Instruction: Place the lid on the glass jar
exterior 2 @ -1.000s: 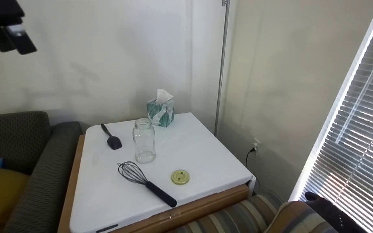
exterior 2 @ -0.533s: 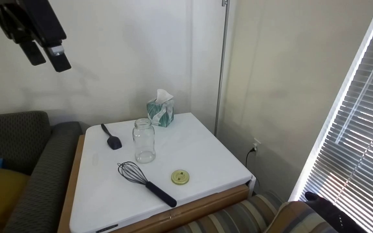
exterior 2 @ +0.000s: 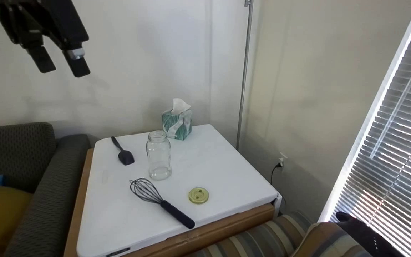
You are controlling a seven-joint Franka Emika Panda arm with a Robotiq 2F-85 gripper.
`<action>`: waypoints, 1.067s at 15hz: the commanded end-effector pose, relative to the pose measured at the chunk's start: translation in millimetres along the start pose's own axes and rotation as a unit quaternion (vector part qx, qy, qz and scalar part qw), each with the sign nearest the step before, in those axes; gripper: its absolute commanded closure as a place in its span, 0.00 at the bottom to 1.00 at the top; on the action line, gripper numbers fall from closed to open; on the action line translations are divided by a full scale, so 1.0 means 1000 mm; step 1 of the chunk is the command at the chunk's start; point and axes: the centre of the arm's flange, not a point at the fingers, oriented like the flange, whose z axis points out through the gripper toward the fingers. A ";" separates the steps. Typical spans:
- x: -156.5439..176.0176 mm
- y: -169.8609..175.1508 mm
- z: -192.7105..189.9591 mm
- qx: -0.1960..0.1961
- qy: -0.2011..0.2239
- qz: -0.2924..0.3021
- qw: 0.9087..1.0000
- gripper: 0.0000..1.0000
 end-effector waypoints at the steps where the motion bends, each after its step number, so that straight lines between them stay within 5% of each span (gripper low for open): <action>1: 0.044 0.048 0.028 0.018 -0.033 -0.052 0.998 0.00; 6: 0.086 0.087 0.081 0.016 -0.069 -0.084 0.994 0.00; 10: 0.115 0.114 0.133 0.022 -0.096 -0.046 0.994 0.00; 13: 0.122 0.138 0.169 0.023 -0.118 -0.017 0.993 0.00; 16: 0.102 0.125 0.164 0.015 -0.109 -0.030 0.993 0.00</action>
